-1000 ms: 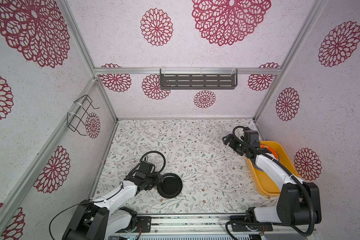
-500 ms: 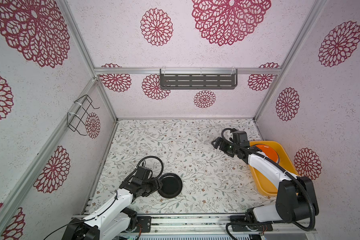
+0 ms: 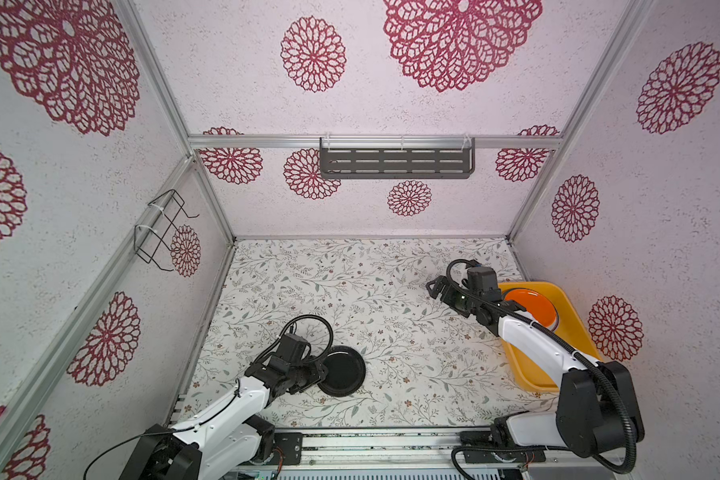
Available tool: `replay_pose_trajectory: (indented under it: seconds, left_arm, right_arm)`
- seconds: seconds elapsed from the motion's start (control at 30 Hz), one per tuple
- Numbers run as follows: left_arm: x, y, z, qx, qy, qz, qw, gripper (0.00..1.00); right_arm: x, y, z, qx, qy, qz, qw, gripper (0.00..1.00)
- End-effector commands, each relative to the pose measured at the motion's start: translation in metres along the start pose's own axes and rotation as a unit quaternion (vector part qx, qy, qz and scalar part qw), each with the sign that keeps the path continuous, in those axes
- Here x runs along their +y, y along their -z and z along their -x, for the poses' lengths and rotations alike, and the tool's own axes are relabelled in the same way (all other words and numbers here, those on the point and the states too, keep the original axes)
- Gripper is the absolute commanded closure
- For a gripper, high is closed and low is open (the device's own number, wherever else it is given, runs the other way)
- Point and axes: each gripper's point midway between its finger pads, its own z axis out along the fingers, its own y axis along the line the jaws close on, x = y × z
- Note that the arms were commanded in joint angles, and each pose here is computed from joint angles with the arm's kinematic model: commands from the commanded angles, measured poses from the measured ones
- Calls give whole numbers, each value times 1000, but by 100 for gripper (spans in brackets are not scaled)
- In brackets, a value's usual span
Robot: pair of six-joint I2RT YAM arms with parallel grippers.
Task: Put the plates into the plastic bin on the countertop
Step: 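Lift the black plate with the left gripper while the right gripper reaches to its rim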
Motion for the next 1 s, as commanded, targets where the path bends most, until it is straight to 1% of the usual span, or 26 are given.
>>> replay_pose_trajectory:
  seconds: [0.0,0.07,0.2,0.3,0.4,0.53,0.6,0.7,0.87,0.93,0.97]
  left_arm:
    - [15,0,-3,-7,15,27,999,60]
    - [17,0,-1,-15,21,31,999,62]
    - [17,0,1,-28,31,27,999,64]
    - [16,1,5,-38,35,23,998,69]
    - [13,0,7,-44,37,16,998,78]
    - [13,-2,8,-48,43,14,998,80]
    - [12,-1,9,-52,42,14,998,82]
    - [7,1,12,-57,40,5,998,87]
    - [-4,5,20,-68,41,-11,997,96]
    - [-13,9,25,-73,40,-23,996,97]
    - [-17,11,27,-76,40,-26,996,97]
  right_arm:
    - [7,13,6,-26,-1,16,1000,1]
    - [5,13,1,-23,-8,20,999,1]
    - [5,14,0,-22,-3,20,1000,1]
    - [5,15,-1,-19,2,19,1000,1]
    - [4,16,-4,-15,0,19,1000,1]
    - [2,20,-8,-15,-3,22,1000,1]
    - [1,21,-12,-7,4,21,1000,1]
    - [3,22,-19,16,15,24,999,1]
    - [17,21,-30,58,27,58,996,1]
    - [17,20,-31,62,27,58,996,1]
    - [16,19,-29,54,24,56,997,1]
